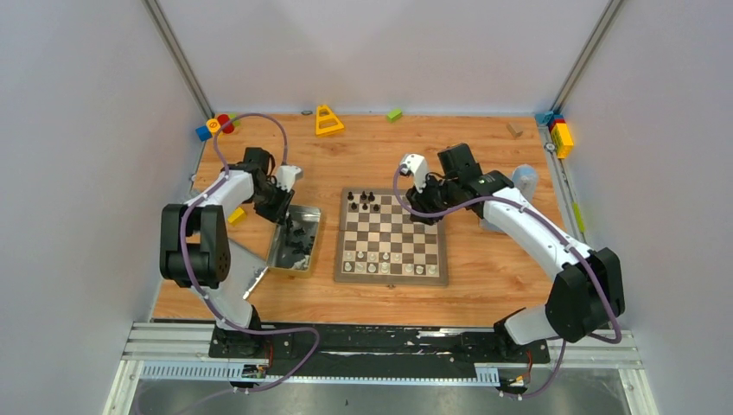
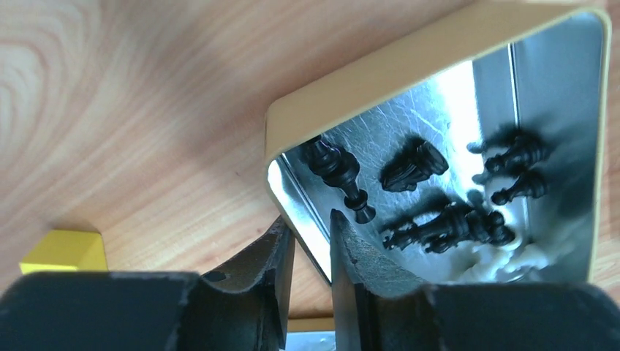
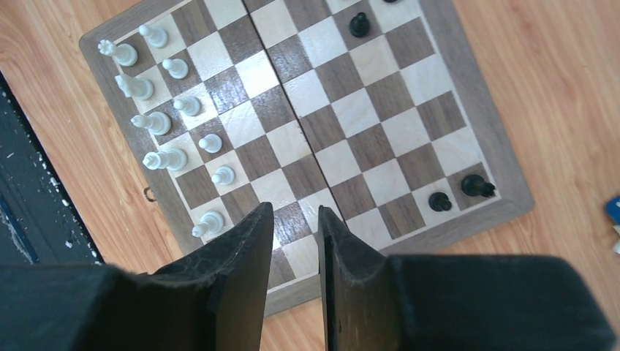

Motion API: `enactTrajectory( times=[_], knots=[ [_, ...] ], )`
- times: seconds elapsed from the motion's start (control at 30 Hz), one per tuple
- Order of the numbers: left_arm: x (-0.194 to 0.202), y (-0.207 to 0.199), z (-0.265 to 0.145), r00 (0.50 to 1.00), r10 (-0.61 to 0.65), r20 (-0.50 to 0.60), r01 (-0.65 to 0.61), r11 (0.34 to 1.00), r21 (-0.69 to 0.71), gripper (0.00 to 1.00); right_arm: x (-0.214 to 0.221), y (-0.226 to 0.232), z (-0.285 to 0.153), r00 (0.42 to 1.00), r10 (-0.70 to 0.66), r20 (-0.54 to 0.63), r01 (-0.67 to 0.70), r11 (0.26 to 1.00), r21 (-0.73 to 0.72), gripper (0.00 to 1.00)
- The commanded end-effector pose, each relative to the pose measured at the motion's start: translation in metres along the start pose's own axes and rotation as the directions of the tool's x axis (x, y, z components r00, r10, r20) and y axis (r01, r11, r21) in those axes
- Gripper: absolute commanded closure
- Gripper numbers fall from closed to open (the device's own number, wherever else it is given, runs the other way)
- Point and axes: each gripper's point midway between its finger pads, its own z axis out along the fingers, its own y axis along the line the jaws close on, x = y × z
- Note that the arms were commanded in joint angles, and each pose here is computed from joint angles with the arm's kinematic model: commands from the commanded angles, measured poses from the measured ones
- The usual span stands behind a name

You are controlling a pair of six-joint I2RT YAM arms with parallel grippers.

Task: Set up the chess pieces on the board
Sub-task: Adjust the storage box at the center of the board.

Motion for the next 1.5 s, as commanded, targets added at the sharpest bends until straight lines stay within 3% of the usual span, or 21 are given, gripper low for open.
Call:
enactTrajectory(
  times=[0.0,0.23,0.47,0.67,0.83,0.97,1.07,1.23,1.37,1.47],
  knots=[
    [-0.044,0.008,-0.006,0.995,-0.017,0.101,0.016,1.0,0.006,0.72,-0.017,-0.011,-0.019,0.993,-0.009,0.115,0.007,1.0,0.023,0.7],
    [-0.076,0.016,0.009,0.996,0.039,0.077,-0.042,0.998,0.038,0.87,-0.007,-0.023,-0.027,0.989,0.041,0.14,-0.045,0.999,0.023,0.71],
    [-0.092,0.013,0.024,0.968,0.249,0.006,-0.249,0.964,0.093,0.92,0.004,-0.032,-0.021,0.991,0.065,0.118,-0.067,0.998,0.015,0.72],
    [-0.093,-0.01,0.031,0.88,0.474,-0.042,-0.467,0.877,0.113,0.94,0.008,-0.042,-0.025,0.988,0.095,0.124,-0.099,0.995,0.028,0.73],
    [-0.09,-0.033,0.022,0.767,0.64,-0.047,-0.628,0.764,0.148,0.95,0.011,-0.047,-0.027,0.985,0.117,0.131,-0.121,0.992,0.028,0.73],
    [-0.083,-0.046,0.016,0.677,0.732,-0.07,-0.719,0.679,0.149,0.9,0.012,-0.046,-0.027,0.984,0.119,0.129,-0.123,0.992,0.024,0.73],
    [-0.083,-0.045,0.014,0.646,0.757,-0.097,-0.749,0.654,0.108,0.8,0.013,-0.047,-0.026,0.984,0.123,0.126,-0.127,0.992,0.022,0.73],
    [-0.102,-0.034,-0.001,0.71,0.7,-0.07,-0.703,0.71,-0.039,0.57,0.016,-0.048,-0.025,0.984,0.133,0.121,-0.136,0.99,0.021,0.73],
    [-0.104,-0.025,-0.026,0.805,0.593,-0.019,-0.591,0.799,-0.111,0.38,0.017,-0.049,-0.023,0.983,0.14,0.116,-0.143,0.99,0.018,0.73],
    [-0.088,-0.019,-0.035,0.873,0.488,0.001,-0.484,0.867,-0.116,0.31,0.02,-0.049,-0.02,0.983,0.149,0.109,-0.151,0.988,0.013,0.73]
  ],
)
